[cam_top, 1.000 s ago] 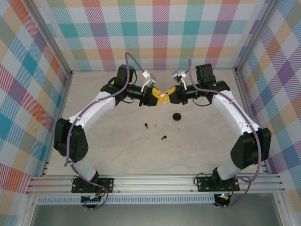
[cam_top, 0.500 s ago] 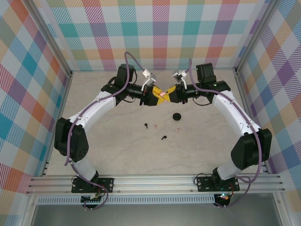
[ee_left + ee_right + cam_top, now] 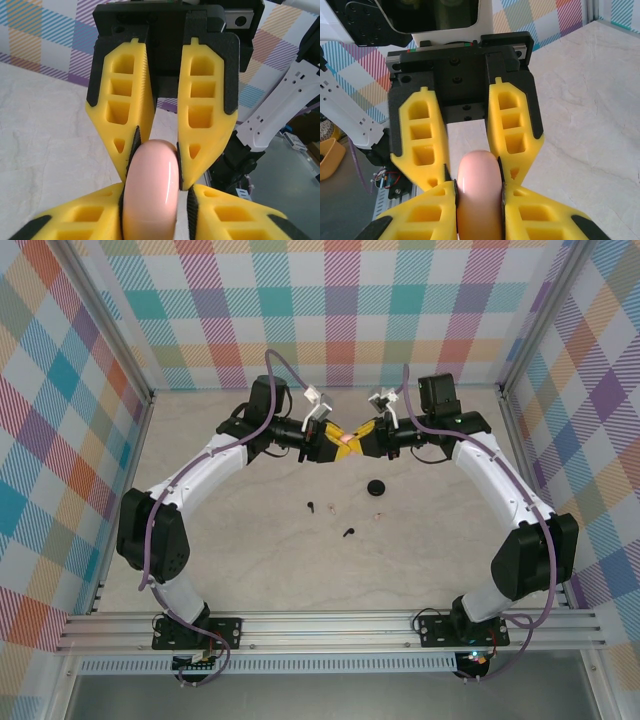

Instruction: Insert wireless bluetooth earbuds into charging case

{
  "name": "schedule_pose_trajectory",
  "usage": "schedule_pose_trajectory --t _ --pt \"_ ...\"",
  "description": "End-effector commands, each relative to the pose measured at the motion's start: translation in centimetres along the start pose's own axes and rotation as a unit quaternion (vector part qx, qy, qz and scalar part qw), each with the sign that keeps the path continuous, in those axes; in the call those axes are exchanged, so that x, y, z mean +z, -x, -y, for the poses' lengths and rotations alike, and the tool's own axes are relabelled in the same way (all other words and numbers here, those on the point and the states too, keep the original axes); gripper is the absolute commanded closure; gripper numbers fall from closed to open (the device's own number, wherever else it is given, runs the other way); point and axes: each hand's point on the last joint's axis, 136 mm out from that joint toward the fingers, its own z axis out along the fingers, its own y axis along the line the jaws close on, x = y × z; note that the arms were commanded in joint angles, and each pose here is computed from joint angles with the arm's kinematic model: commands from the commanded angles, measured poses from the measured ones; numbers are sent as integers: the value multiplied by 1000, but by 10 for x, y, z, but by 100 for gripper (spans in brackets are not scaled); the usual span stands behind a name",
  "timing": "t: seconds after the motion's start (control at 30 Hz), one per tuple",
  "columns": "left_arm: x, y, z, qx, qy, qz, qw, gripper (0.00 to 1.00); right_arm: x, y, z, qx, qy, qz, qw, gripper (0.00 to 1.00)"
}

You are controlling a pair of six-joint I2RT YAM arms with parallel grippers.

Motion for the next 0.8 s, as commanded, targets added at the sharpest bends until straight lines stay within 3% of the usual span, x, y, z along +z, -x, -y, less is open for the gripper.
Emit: schedule_pose_trajectory --t 0.0,0.13,0.27,0.47,0.53,0.63,0.77 --pt "6 13 1 24 -8 10 1000 68 -2 9 -17 -22 21 12 999 86" --pt "5 10 -1 25 1 10 1000 60 -4 10 -17 -22 18 14 1000 86" --pt "4 7 -2 29 13 8 999 60 -5 12 -19 -24 23 17 999 86" --pt "5 7 -4 26 13 5 1000 71 -5 12 -20 -20 27 15 999 86" --pt "4 7 -5 26 16 5 1000 83 -5 12 -20 -20 26 15 999 86" --pt "4 9 -5 29 20 5 999 93 -5 12 -20 -21 22 14 999 86" --pt "2 9 -5 43 33 7 999 95 -6 9 -16 -20 5 9 1000 75"
